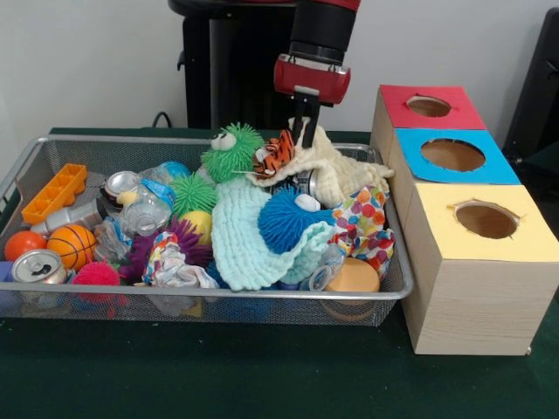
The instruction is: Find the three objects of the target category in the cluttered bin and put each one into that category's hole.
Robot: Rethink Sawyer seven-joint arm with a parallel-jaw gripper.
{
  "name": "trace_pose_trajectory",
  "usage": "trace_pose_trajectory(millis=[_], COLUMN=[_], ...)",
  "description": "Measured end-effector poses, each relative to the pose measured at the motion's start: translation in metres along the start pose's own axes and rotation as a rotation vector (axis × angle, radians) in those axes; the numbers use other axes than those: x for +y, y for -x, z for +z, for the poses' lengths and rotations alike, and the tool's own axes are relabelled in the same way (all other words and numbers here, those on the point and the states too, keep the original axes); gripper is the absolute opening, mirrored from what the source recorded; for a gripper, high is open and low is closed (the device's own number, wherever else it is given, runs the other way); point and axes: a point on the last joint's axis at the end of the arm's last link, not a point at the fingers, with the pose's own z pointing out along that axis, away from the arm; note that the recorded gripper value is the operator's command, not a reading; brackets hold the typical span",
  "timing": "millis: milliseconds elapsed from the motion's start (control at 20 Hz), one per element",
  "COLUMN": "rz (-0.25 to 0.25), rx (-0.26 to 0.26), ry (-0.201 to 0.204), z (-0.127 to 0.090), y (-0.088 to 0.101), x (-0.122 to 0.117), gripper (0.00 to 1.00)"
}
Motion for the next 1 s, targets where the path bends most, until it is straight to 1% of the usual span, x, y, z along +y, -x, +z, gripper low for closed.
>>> trace_pose_trajectory(millis=[350, 700, 750, 1000], rz=[0.023, 0.035, 0.035, 0.036], rx=[-0.026, -0.036, -0.037, -0.037], ry=[0.001, 0.001, 0.001, 0.001], z=[-0.009, -0.012, -0.012, -0.012], y=[0.010, 0.015, 0.015, 0.016], x=[0.015, 0.018, 0.018, 0.017], gripper=[0.00, 0.00, 1.00, 1.00])
